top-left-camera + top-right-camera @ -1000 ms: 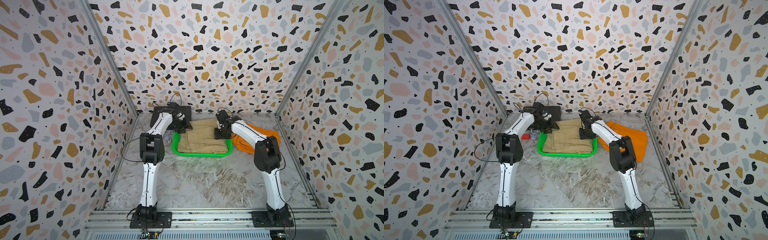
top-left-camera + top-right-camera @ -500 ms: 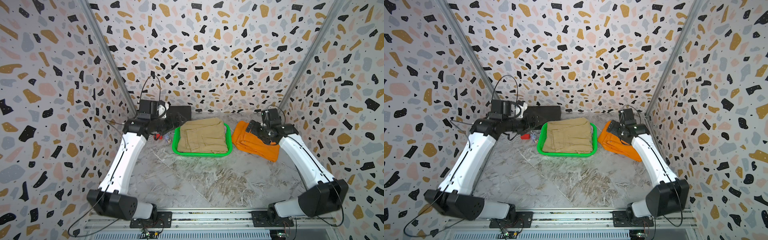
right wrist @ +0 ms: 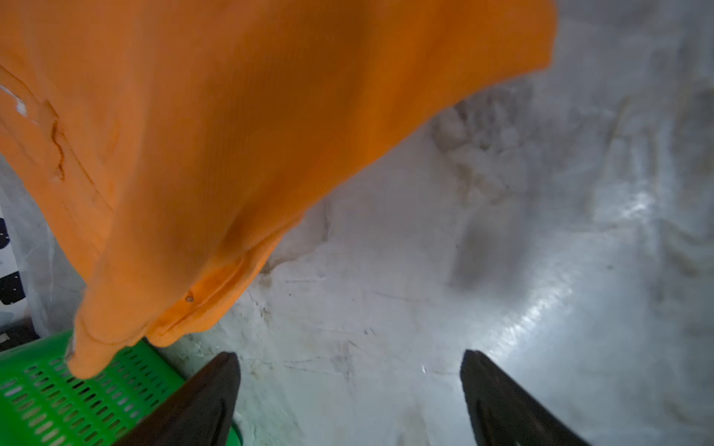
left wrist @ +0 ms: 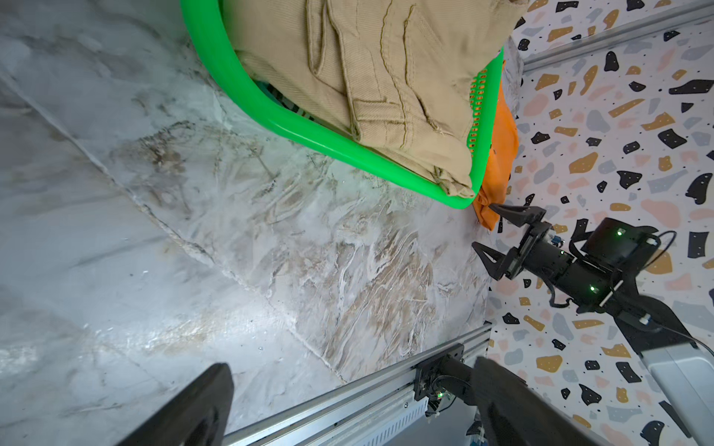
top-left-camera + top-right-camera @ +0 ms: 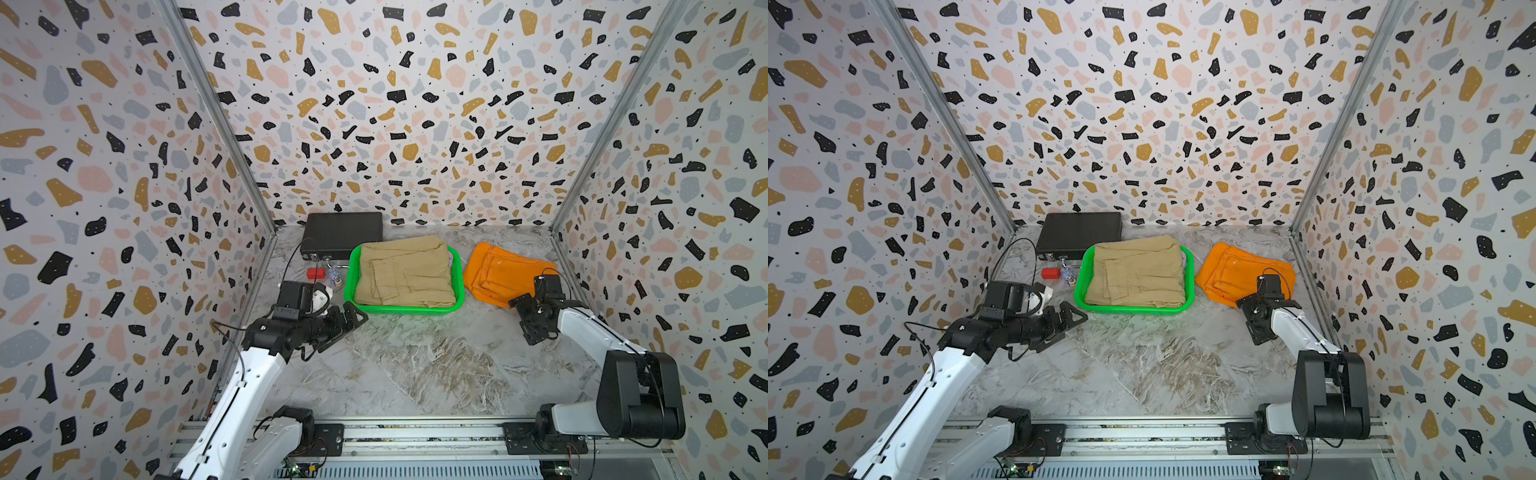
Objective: Put the folded long pants in the basket
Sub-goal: Move the long pant to the center of the board.
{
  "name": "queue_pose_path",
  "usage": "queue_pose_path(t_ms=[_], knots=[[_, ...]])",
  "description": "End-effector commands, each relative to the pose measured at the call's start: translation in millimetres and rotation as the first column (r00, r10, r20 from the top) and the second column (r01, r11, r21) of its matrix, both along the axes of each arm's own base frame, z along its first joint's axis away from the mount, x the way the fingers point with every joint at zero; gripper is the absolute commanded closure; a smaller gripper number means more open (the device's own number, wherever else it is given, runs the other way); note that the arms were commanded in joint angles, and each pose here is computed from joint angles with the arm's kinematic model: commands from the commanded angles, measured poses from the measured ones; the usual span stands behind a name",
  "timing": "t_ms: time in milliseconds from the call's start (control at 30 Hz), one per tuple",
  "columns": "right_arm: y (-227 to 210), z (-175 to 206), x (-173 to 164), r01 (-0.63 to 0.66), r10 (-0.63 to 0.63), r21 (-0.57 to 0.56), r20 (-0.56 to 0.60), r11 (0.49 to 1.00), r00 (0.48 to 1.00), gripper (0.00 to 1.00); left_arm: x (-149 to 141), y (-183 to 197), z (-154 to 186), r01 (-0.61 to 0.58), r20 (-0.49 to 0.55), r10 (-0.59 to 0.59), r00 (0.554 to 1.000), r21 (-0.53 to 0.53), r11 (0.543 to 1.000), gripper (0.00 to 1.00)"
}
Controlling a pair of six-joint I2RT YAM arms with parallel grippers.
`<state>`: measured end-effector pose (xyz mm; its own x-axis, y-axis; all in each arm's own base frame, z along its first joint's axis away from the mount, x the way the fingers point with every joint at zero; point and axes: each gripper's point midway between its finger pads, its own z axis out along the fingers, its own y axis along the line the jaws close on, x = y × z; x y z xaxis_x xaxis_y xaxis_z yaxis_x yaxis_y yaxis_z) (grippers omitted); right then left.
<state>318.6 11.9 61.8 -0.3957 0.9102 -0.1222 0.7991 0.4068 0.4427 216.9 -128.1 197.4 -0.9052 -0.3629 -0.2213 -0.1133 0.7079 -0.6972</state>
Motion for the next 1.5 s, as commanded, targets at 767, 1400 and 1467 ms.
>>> queue_pose_path(t_ms=[767, 1400, 1467], knots=[[-18, -20, -35, -0.295, 0.232, -0.118, -0.381, 0.948, 0.895, 1.00, -13, -8, -28, 0.068, -0.090, -0.069, 0.993, -0.021, 0.997, 0.00], [34, -2, -225, -0.399, 0.483, 0.271, -0.516, 0.876, 0.708, 1.00, -28, -61, -59, 0.199, -0.178, -0.199, 0.964, -0.018, 0.980, 0.00], [38, 2, -229, -0.405, 0.499, 0.290, -0.498, 0.867, 0.709, 1.00, -29, -71, -62, 0.214, -0.183, -0.216, 0.959, -0.029, 0.976, 0.01]])
